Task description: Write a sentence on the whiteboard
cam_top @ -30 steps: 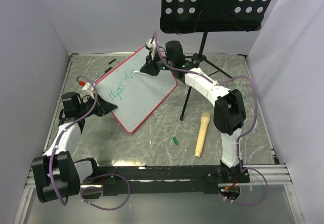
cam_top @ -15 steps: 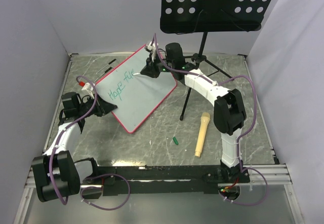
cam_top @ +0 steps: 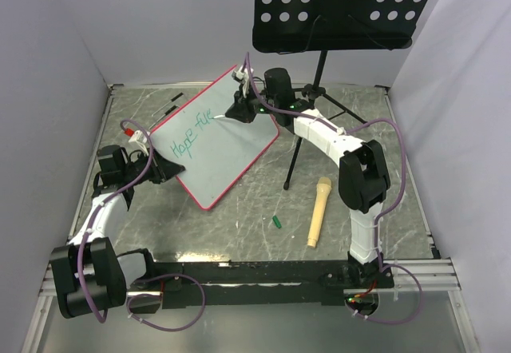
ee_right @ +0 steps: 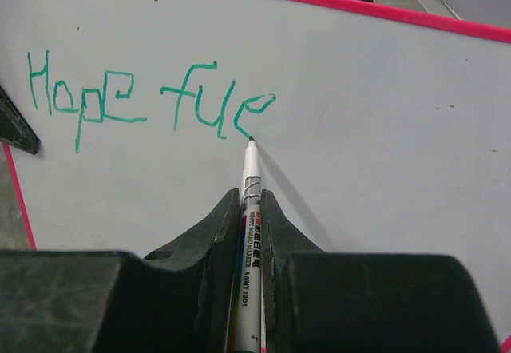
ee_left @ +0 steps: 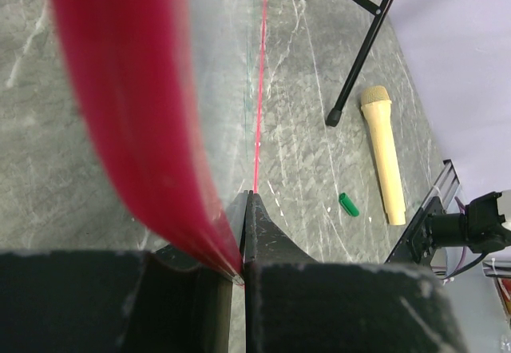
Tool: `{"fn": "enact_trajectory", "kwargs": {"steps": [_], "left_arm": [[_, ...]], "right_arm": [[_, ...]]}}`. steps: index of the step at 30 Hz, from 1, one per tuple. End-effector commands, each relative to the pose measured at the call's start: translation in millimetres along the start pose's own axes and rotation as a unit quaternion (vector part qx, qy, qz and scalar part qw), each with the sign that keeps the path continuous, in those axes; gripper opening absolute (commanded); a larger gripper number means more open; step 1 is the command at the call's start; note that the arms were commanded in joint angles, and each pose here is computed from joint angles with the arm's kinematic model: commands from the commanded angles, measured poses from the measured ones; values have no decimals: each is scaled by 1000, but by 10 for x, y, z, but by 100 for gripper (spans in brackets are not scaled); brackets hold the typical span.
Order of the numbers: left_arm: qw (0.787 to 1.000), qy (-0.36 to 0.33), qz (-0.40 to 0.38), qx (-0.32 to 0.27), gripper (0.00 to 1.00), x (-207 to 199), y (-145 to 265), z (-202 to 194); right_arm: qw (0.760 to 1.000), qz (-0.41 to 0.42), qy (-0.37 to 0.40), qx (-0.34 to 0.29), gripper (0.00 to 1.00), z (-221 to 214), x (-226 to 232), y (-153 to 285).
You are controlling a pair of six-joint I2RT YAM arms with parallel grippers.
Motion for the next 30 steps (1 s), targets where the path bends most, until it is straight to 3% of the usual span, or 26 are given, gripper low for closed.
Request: {"fn": "enact_trajectory", "kwargs": {"steps": [1,8,30], "left_arm": [[997,-80,-6,-24,1,-70,-15,218],[996,-81,-4,-21,1,-58,-18,219],[995,-96,10,-11,1,-40,-8,220]], "right_arm": [[999,-30,22,-26,0,281,-127,127],[997,-27,39,-60,0,610,-72,311],[994,37,71,-69,0,722,199,806]]}}
Point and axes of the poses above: each gripper's point midway between its finger pads, its own y axis back along the fingers, its own x axis along the line the jaws close on, z = x × y, the point moved 7 cm from there along y, back along the fingers, and after that the axes turned 11 degrees about y, right-handed, at the moved point
